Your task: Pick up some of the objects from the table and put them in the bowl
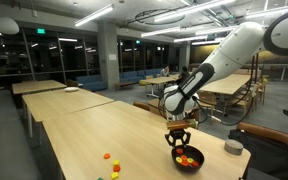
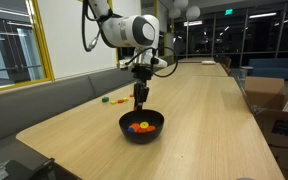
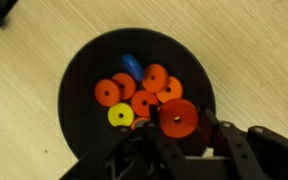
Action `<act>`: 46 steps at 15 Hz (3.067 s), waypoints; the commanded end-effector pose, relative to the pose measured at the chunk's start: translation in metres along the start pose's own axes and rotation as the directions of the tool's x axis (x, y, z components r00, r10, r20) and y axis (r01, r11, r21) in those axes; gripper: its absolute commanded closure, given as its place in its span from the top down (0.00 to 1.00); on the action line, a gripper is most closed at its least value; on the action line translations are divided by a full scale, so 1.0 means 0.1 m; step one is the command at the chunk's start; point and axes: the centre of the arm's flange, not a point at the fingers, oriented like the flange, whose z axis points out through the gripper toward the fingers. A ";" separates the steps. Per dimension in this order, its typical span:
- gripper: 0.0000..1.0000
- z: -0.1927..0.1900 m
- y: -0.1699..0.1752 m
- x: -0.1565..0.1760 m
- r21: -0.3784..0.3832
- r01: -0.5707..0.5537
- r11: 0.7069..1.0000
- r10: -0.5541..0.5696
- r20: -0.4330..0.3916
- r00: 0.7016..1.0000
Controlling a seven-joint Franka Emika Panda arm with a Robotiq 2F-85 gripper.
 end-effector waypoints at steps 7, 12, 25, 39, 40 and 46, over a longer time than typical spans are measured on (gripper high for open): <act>0.17 0.11 0.85 -0.94 0.058 -0.075 0.996 0.076 -0.029 0.997; 0.17 -0.01 0.70 -0.74 0.155 -0.061 0.986 0.088 -0.176 0.980; 1.00 -0.07 0.80 -0.56 0.184 -0.096 0.978 0.133 -0.199 0.971; 1.00 -1.77 1.58 -2.17 -0.037 0.561 0.827 -0.537 -0.346 0.769; 1.00 -1.88 1.70 -2.26 -0.050 0.594 0.803 -0.570 -0.353 0.741; 1.00 -2.38 2.56 -2.85 -0.096 0.666 0.740 -0.645 -0.385 0.661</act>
